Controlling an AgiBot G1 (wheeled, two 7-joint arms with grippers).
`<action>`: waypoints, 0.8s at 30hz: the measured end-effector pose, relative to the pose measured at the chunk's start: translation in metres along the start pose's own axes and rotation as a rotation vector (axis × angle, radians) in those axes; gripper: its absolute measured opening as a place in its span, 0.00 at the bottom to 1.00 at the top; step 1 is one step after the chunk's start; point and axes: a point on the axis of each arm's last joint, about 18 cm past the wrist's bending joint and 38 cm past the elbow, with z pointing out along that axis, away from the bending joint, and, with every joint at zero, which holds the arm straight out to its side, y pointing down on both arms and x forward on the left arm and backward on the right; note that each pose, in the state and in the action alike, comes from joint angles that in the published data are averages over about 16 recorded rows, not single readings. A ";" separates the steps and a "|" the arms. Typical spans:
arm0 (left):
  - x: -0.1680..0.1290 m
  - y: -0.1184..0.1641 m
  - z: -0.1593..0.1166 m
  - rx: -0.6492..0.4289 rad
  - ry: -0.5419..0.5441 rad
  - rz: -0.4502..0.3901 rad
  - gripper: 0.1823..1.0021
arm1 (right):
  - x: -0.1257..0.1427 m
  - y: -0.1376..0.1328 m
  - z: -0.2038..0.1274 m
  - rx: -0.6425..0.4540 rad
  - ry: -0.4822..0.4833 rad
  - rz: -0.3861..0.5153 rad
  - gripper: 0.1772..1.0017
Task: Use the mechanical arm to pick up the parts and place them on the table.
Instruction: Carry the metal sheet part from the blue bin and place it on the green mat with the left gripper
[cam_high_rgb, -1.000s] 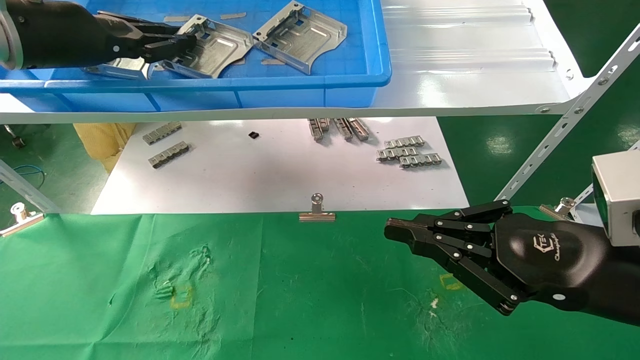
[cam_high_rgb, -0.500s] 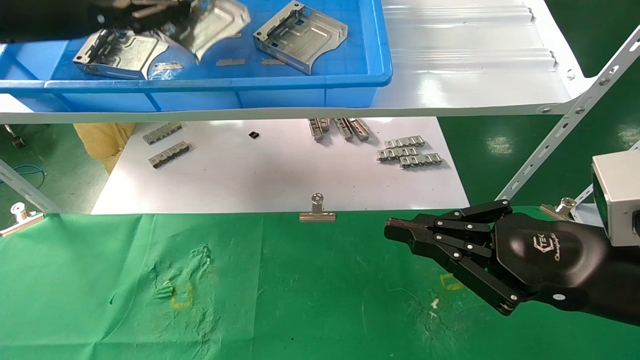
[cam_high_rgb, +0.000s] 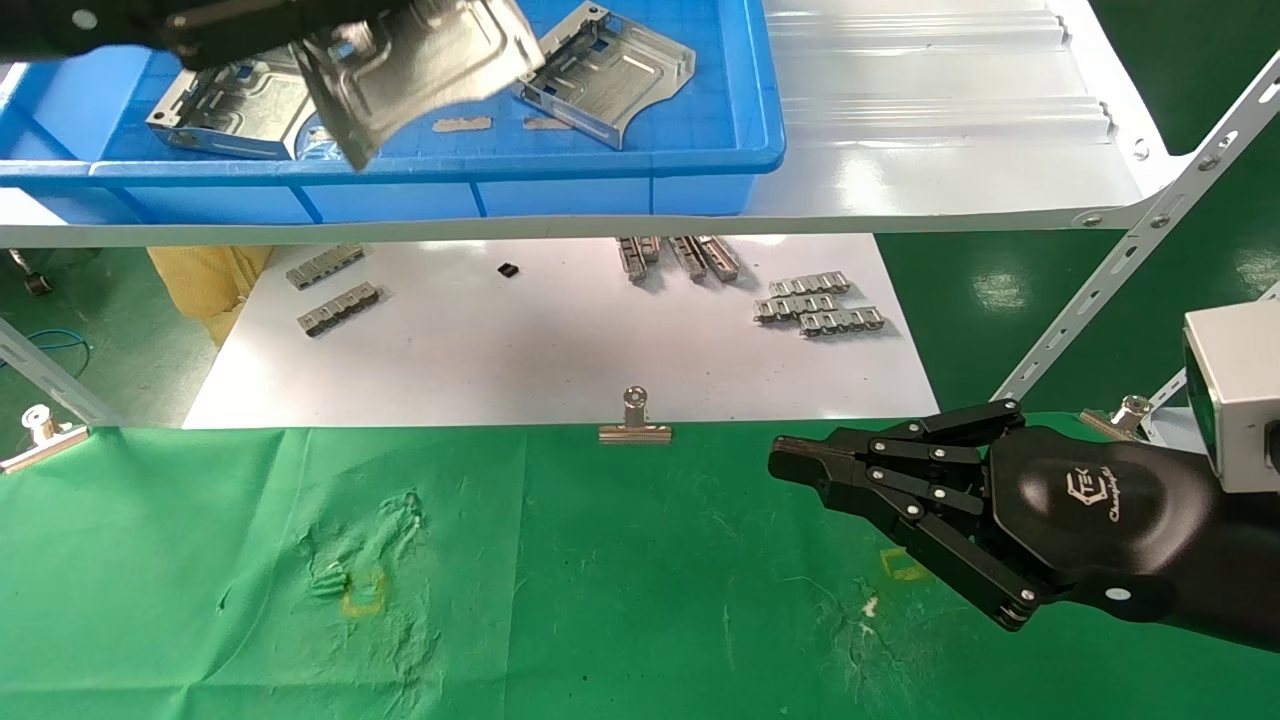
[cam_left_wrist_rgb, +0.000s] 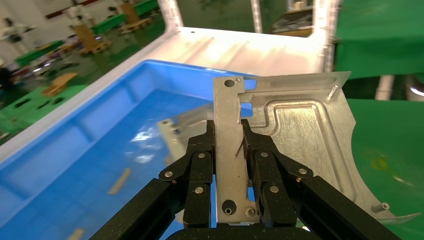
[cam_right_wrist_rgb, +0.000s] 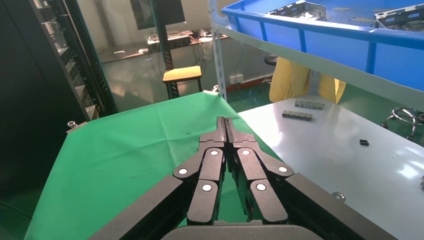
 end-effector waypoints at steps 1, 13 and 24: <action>0.004 0.001 -0.003 0.002 0.016 0.013 0.11 | 0.000 0.000 0.000 0.000 0.000 0.000 0.02; 0.070 0.030 -0.030 -0.033 0.213 0.175 0.11 | 0.000 0.000 0.000 0.000 0.000 0.000 0.02; 0.129 0.092 -0.050 -0.214 0.399 0.276 0.11 | 0.000 0.000 0.000 0.000 0.000 0.000 0.02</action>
